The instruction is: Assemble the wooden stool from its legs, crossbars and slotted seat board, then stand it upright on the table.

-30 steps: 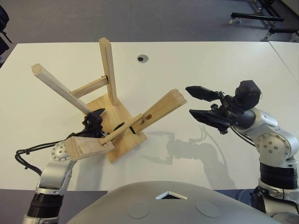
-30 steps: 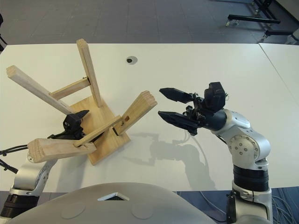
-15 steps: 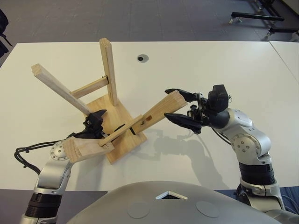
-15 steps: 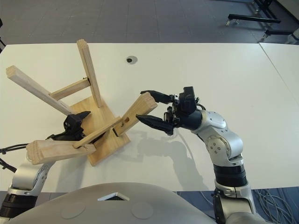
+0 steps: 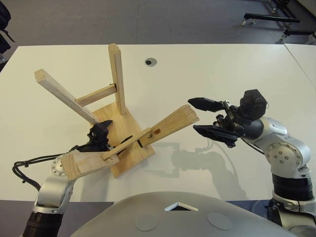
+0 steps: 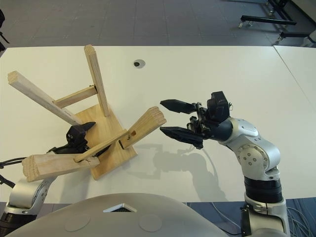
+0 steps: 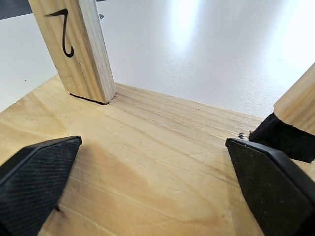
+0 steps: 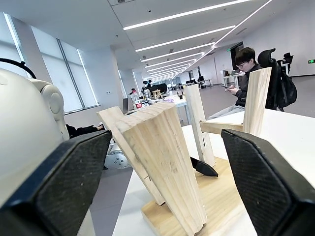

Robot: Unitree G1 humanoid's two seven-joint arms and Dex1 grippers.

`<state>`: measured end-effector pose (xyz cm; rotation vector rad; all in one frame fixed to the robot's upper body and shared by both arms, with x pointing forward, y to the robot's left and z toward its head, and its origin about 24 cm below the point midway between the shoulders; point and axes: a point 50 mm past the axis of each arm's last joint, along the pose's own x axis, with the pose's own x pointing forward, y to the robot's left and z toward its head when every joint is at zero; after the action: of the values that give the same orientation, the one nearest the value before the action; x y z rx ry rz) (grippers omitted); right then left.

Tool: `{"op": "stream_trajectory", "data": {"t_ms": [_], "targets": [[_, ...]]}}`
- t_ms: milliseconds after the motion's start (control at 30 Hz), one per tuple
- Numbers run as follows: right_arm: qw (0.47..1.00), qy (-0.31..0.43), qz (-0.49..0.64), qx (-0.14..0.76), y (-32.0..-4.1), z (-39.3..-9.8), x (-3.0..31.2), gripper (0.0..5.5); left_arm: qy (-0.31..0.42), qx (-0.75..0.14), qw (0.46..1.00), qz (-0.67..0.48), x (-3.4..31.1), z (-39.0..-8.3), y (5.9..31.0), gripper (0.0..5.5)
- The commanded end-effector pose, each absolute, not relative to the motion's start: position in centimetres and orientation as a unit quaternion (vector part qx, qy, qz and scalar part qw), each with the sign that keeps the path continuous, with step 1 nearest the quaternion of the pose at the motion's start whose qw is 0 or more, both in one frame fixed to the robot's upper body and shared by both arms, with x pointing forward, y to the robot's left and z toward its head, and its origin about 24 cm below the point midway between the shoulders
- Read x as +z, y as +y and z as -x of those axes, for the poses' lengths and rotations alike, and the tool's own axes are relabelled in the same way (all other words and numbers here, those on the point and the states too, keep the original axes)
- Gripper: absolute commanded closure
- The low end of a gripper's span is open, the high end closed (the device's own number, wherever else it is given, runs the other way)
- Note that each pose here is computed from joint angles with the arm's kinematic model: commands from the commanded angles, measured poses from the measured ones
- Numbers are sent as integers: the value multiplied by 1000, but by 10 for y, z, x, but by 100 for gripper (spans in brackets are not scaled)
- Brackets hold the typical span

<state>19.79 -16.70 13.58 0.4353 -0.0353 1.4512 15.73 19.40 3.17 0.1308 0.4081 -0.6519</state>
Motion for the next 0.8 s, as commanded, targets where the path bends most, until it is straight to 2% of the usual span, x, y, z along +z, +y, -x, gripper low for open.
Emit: {"op": "stream_trajectory", "data": {"t_ms": [33,233,800], "targets": [[735,-31,-168,657,-156,-205,135,139,263,-314,910,-66,16,-145,200,10],[740,-41,-152,654,-147,-210,131,139,263,-317,909,-68,15,-148,200,10],[708,-73,-160,684,-112,-225,134,139,260,-318,909,-71,15,-152,200,10]]}}
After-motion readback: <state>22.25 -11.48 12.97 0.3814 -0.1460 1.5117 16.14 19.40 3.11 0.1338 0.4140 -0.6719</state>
